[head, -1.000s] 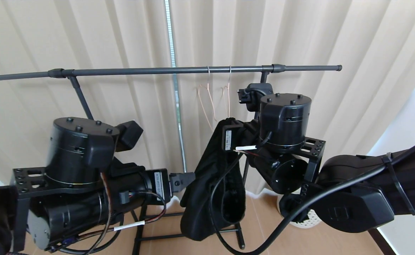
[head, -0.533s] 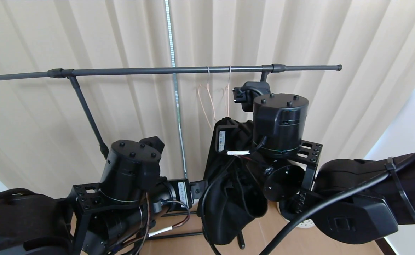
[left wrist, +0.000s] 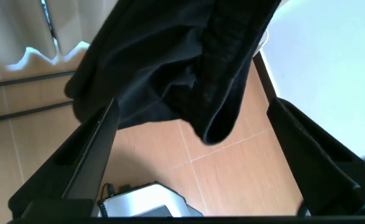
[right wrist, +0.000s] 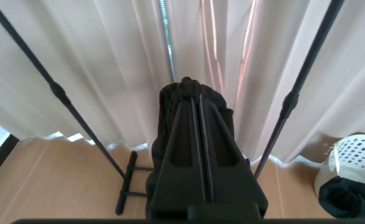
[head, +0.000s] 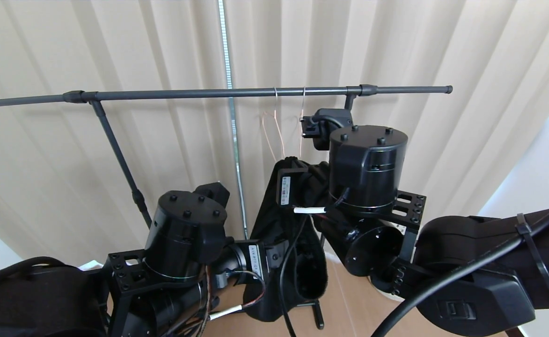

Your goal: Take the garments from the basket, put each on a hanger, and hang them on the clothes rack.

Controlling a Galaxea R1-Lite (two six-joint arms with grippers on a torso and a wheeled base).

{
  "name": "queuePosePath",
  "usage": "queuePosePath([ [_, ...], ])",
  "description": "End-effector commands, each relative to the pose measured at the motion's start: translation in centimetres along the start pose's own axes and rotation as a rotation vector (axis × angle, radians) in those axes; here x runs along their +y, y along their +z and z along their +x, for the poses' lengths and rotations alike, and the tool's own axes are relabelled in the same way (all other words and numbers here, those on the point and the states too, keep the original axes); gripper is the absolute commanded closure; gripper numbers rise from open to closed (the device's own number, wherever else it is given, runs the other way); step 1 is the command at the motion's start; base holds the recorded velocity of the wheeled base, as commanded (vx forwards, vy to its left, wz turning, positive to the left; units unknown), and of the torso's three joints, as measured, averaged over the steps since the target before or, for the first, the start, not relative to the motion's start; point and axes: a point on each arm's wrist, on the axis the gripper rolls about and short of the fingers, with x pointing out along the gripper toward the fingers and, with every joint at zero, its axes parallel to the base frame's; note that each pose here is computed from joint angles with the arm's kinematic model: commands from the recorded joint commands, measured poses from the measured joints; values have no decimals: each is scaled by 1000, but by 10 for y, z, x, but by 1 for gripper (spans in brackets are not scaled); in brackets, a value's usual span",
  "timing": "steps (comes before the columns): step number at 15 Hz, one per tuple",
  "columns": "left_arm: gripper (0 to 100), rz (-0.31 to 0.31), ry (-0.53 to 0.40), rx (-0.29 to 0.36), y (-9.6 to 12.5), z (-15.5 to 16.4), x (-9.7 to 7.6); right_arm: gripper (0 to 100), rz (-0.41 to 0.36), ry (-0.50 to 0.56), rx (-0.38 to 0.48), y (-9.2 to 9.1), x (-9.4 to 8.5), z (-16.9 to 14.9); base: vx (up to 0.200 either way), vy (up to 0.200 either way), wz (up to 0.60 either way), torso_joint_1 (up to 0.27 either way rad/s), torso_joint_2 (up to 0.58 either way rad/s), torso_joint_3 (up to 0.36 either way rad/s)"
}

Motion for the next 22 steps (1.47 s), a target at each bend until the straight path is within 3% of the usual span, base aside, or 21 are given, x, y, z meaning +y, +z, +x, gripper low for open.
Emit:
queuePosePath([
  [1, 0, -2, 7, 6, -3, 8, -1, 100, 3, 18, 0, 0, 4, -5, 0, 0, 0, 0, 0, 0],
  [4, 0, -6, 42, -21, -7, 21, -5, 100, 9, 37, -1, 1, 9, -10, 0, 0, 0, 0, 0, 0],
  [9, 0, 18, 65, -2, -18, 34, -11, 100, 5, 69, 7, -3, 19, -18, 0, 0, 0, 0, 0, 0],
  [11, 0, 31, 126, -14, -24, 44, -10, 100, 13, 71, 0, -1, 19, -19, 0, 0, 0, 0, 0, 0],
  [14, 0, 45, 148, -23, -25, 46, -11, 100, 35, 28, -40, 3, 14, -16, 0, 0, 0, 0, 0, 0],
  [19, 0, 74, 187, -27, -27, 46, -6, 100, 67, -45, -85, 24, -13, -6, 0, 0, 0, 0, 0, 0],
  [22, 0, 94, 202, -3, -34, 50, -3, 100, 73, -54, -95, 29, -17, -6, 0, 0, 0, 0, 0, 0],
])
